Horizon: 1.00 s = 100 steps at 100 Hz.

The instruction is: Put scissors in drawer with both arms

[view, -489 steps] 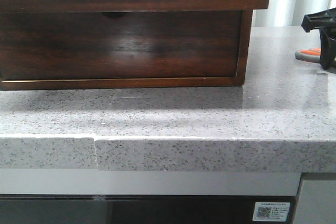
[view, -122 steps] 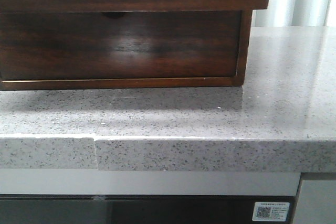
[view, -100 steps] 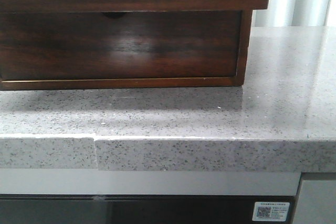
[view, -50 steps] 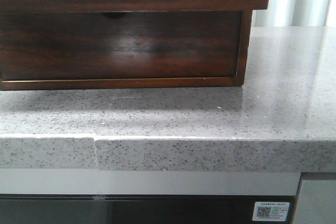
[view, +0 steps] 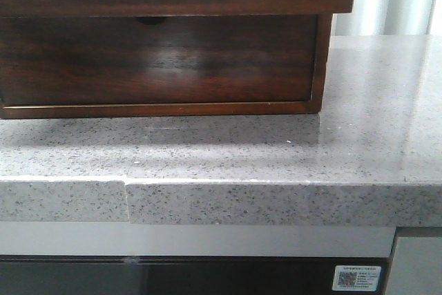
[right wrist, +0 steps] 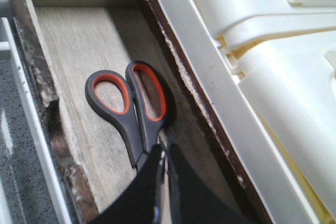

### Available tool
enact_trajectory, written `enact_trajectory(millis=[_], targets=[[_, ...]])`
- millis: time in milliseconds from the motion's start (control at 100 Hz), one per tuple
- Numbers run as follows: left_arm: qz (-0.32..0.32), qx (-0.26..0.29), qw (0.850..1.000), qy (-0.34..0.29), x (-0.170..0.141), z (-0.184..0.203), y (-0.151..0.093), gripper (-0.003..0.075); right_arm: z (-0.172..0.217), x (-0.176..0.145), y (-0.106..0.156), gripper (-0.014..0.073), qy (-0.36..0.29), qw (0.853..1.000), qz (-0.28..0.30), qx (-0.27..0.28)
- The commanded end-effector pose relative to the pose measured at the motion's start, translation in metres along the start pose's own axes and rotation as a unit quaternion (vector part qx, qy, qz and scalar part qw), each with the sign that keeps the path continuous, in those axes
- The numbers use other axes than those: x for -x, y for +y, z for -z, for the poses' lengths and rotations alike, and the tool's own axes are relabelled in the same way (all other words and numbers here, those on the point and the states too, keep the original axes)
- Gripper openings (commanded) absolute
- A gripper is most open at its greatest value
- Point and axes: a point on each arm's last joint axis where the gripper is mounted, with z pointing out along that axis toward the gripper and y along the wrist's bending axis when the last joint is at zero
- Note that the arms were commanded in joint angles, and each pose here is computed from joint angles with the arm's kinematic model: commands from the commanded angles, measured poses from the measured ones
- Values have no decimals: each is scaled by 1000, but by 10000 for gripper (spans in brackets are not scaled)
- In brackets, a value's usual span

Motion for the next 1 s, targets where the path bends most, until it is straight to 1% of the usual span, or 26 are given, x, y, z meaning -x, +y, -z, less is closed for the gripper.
enact_trajectory(millis=[0,100,200,270,400,540,630,710,760,820,990], targets=[[45,19,999,-12,5,8,7,-17,35,14,-13,-75,-50,998,-10,-34],[75,29,997,-7,1,18,4,-18,54,14,-13,-71,-61,997,-31,-29],[111,33,993,-10,-4,27,-3,-19,77,12,-12,-71,-95,994,-42,-39],[146,33,989,-10,-9,32,-10,-18,97,8,-11,-71,-127,989,-43,-56],[213,28,977,-2,-20,37,-23,-18,134,-10,-1,-71,-191,976,-66,-85],[262,17,965,8,-33,37,-38,-19,159,-44,20,-71,-227,966,-73,-96],[292,10,956,22,-41,37,-48,-19,171,-72,37,-71,-241,962,-83,-101],[326,6,945,35,-48,38,-56,-19,176,-98,54,-71,-240,962,-85,-100],[338,5,940,40,-50,38,-59,-19,180,-114,64,-71,-241,962,-85,-100],[345,3,938,44,-53,38,-61,-19,185,-132,77,-71,-248,959,-91,-102],[345,2,938,46,-53,38,-62,-18,190,-180,108,-71,-267,953,-99,-108]])
